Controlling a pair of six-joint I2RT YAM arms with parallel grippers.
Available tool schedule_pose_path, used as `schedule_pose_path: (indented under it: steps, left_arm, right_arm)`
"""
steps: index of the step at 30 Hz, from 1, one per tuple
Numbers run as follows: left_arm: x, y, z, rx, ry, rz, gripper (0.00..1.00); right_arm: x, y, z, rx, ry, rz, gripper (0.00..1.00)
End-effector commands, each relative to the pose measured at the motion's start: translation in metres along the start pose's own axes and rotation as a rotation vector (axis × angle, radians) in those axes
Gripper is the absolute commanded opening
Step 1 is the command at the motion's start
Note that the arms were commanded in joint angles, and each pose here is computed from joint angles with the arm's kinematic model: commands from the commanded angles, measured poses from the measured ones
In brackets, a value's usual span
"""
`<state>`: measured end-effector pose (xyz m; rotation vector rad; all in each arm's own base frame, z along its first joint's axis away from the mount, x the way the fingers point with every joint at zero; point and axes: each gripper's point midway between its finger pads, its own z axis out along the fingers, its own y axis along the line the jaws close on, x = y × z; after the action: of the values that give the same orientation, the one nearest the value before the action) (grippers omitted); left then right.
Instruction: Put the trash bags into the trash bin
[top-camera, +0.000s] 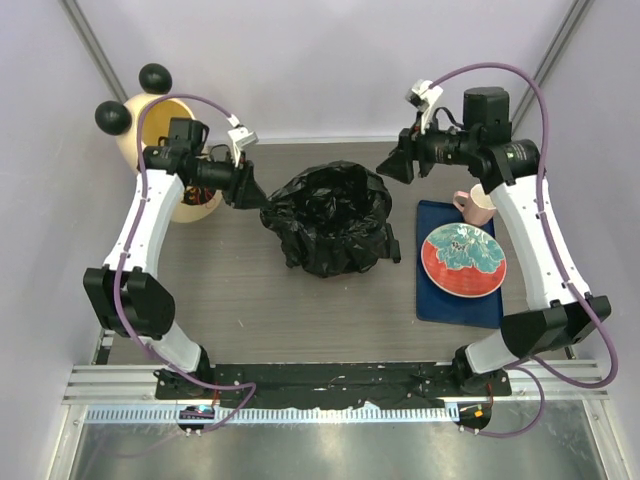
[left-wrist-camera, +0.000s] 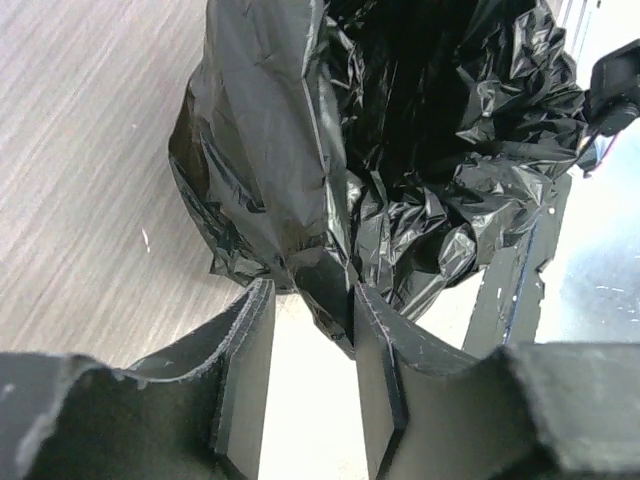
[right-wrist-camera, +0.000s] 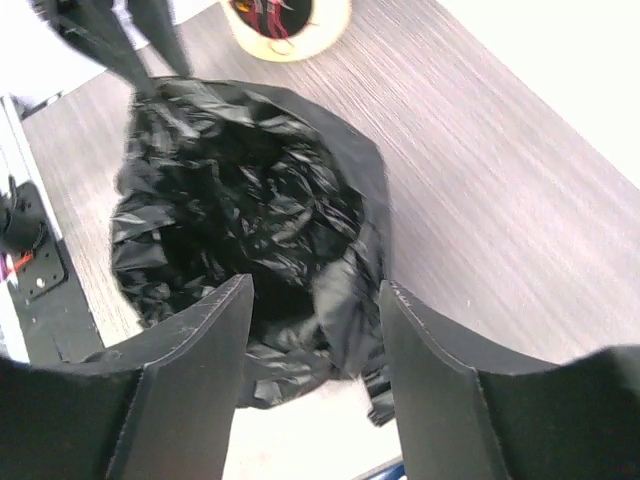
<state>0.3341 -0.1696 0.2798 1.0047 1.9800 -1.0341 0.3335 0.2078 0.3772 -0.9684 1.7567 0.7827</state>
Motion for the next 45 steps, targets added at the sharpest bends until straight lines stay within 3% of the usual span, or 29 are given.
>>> schedule_pose_path:
  steps: [1,2,3,8,13,20,27,32,36,38,40,41,45]
  left_arm:
    - [0.005,0.011,0.007,-0.028,-0.017,0.066,0.37]
    - [0.007,0.018,0.015,-0.031,-0.014,0.048,0.36]
    - [0.008,0.023,0.018,-0.041,-0.009,0.045,0.32]
    - [0.002,0.046,0.035,-0.064,-0.043,-0.038,0.28]
    - [-0.008,0.049,0.040,-0.043,-0.070,-0.076,0.27]
    - [-0.003,0.060,0.046,-0.068,-0.075,-0.157,0.18]
    - [0.030,0.079,0.065,-0.106,-0.028,-0.316,0.10]
    - [0.056,0.071,0.081,-0.074,0.024,-0.371,0.08]
    - [0.070,0.059,0.088,-0.055,0.056,-0.372,0.08]
    - [0.071,0.055,0.088,-0.045,0.055,-0.377,0.12]
    - [0.068,0.048,0.084,-0.040,0.048,-0.364,0.25]
    - [0.067,0.046,0.081,-0.045,0.042,-0.354,0.39]
    - [0.059,0.046,0.066,-0.109,0.011,-0.310,0.54]
  right_arm:
    - [0.033,-0.038,0.005,0.111,0.038,0.167,0.53]
    - [0.050,-0.045,0.009,0.136,0.066,0.184,0.44]
    - [0.058,-0.051,0.010,0.155,0.075,0.196,0.41]
    - [0.079,-0.076,0.024,0.222,0.056,0.220,0.31]
    - [0.081,-0.086,0.042,0.191,0.032,0.260,0.30]
    - [0.094,-0.081,0.059,0.110,0.030,0.313,0.30]
    - [0.074,-0.071,0.052,0.080,-0.012,0.285,0.49]
    - [0.068,-0.066,0.044,0.081,-0.010,0.274,0.60]
    - [0.082,-0.068,0.039,0.119,0.050,0.265,0.61]
    - [0.092,-0.065,0.037,0.127,0.082,0.281,0.59]
    - [0.102,-0.061,0.036,0.119,0.101,0.305,0.57]
    - [0.105,-0.059,0.038,0.113,0.103,0.312,0.56]
    - [0.124,-0.049,0.053,0.074,0.137,0.330,0.50]
